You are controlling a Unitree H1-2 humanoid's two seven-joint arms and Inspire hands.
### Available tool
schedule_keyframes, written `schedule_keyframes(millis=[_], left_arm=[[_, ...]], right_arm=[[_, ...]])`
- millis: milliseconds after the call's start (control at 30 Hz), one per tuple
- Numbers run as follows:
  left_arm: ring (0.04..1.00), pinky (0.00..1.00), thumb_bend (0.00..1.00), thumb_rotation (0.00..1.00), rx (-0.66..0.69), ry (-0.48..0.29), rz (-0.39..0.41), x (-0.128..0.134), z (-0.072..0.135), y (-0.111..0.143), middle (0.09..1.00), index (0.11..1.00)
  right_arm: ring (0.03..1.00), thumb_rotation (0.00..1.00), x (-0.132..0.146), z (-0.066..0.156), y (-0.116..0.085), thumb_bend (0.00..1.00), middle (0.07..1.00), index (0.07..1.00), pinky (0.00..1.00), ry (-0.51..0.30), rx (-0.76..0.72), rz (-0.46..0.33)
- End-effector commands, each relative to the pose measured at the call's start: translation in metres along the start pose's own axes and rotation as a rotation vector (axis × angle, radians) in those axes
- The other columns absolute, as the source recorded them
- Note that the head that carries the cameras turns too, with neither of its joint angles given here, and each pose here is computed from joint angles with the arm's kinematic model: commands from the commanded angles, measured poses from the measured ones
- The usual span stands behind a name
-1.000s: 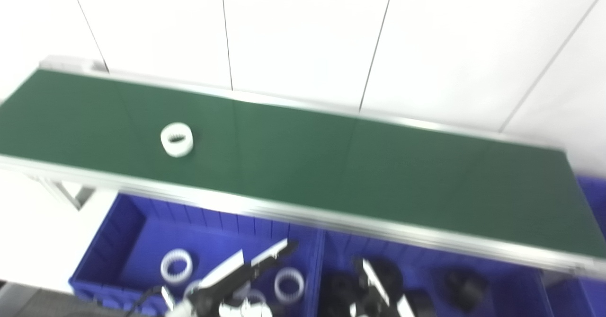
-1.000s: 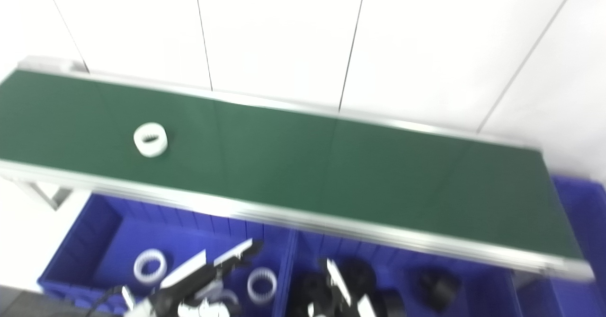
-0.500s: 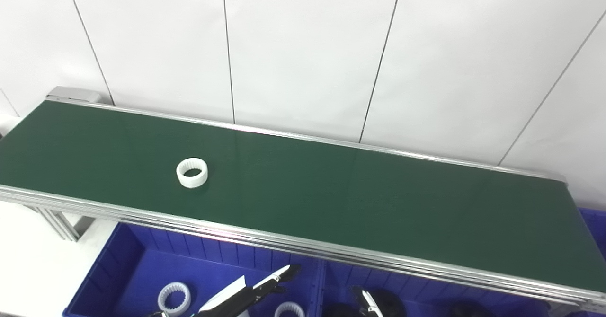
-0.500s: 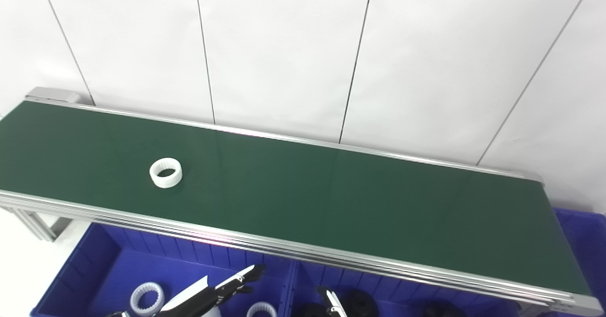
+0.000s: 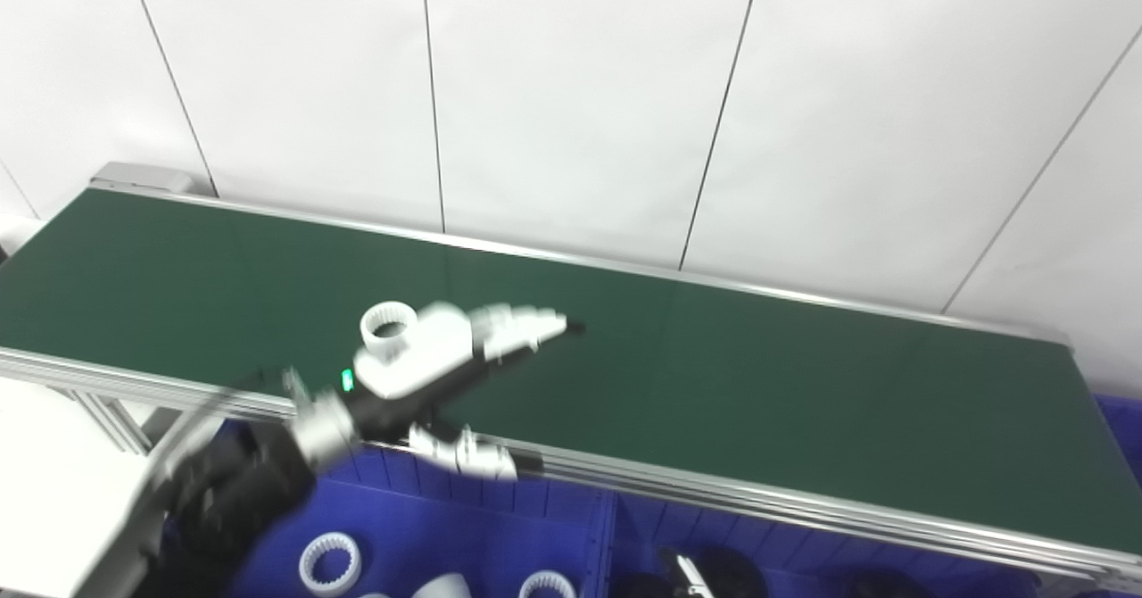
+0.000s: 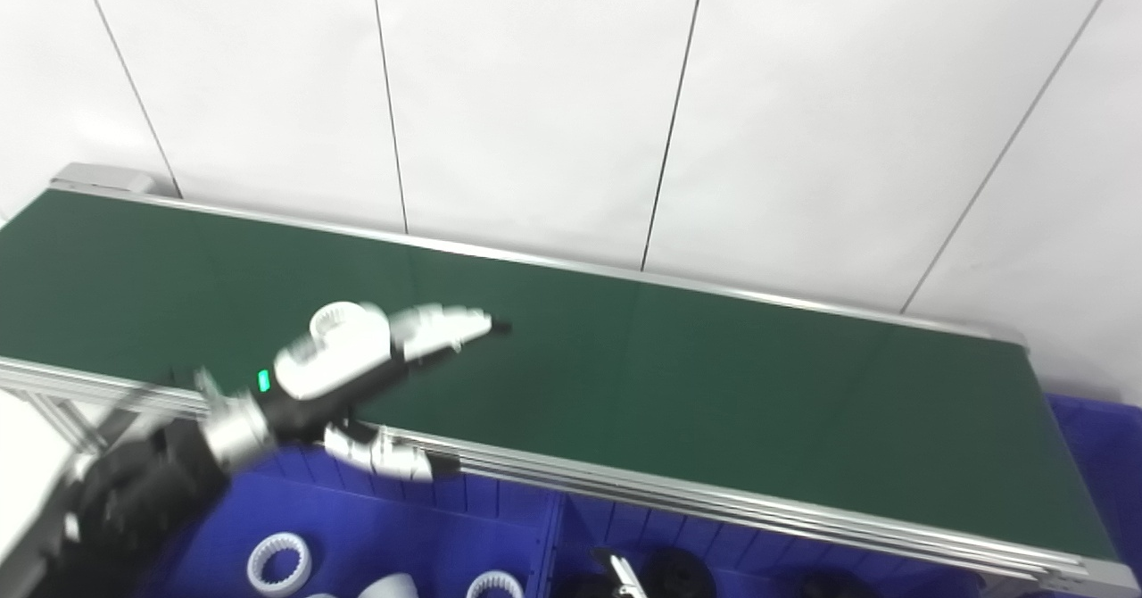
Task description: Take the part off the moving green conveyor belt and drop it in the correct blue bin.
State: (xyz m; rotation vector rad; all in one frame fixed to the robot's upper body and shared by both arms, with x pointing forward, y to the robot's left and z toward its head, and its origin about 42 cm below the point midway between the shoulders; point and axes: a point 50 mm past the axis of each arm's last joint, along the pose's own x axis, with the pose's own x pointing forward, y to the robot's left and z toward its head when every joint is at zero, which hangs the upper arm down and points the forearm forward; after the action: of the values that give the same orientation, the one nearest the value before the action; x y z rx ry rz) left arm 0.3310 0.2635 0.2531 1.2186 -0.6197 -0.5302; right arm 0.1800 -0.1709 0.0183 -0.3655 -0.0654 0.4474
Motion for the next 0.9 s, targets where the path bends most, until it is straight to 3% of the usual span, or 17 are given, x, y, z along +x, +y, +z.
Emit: schedule_keyframes(millis=[0, 67, 367, 500, 700, 867], left_arm=[[0.92, 0.91, 0.61, 0.25, 0.116, -0.015, 0.018, 0.014, -0.008, 0.02, 0.91, 0.902], [0.911, 0.9, 0.67, 0.22, 0.174, -0.013, 0.003, 0.024, -0.013, 0.029, 0.899, 0.879], [0.873, 0.86, 0.74, 0.16, 0.325, 0.005, -0.044, 0.051, -0.026, 0.053, 0.845, 0.856], [0.863, 0.84, 0.81, 0.18, 0.405, 0.07, -0.122, 0.065, -0.042, 0.065, 0.849, 0.856], [0.856, 0.82, 0.86, 0.15, 0.419, 0.1, -0.165, 0.073, -0.052, 0.066, 0.855, 0.848], [0.887, 0.84, 0.9, 0.14, 0.436, 0.16, -0.248, 0.087, -0.061, 0.058, 0.891, 0.867]], right_arm=[[0.962, 0.95, 0.002, 0.006, -0.005, 0.46, 0.986, 0.963, 0.92, -0.074, 0.006, -0.03], [0.964, 0.96, 0.001, 0.005, -0.006, 0.47, 0.988, 0.965, 0.92, -0.072, 0.002, -0.03], [0.973, 0.98, 0.0, 0.003, -0.008, 0.48, 0.993, 0.971, 0.94, -0.068, 0.004, -0.023], [0.971, 0.98, 0.0, 0.003, -0.008, 0.47, 0.993, 0.971, 0.94, -0.069, 0.001, -0.024], [0.97, 0.97, 0.0, 0.003, -0.007, 0.47, 0.991, 0.967, 0.94, -0.069, 0.007, -0.029], [0.97, 0.99, -0.001, 0.002, -0.007, 0.49, 0.991, 0.97, 0.94, -0.065, 0.003, -0.032]])
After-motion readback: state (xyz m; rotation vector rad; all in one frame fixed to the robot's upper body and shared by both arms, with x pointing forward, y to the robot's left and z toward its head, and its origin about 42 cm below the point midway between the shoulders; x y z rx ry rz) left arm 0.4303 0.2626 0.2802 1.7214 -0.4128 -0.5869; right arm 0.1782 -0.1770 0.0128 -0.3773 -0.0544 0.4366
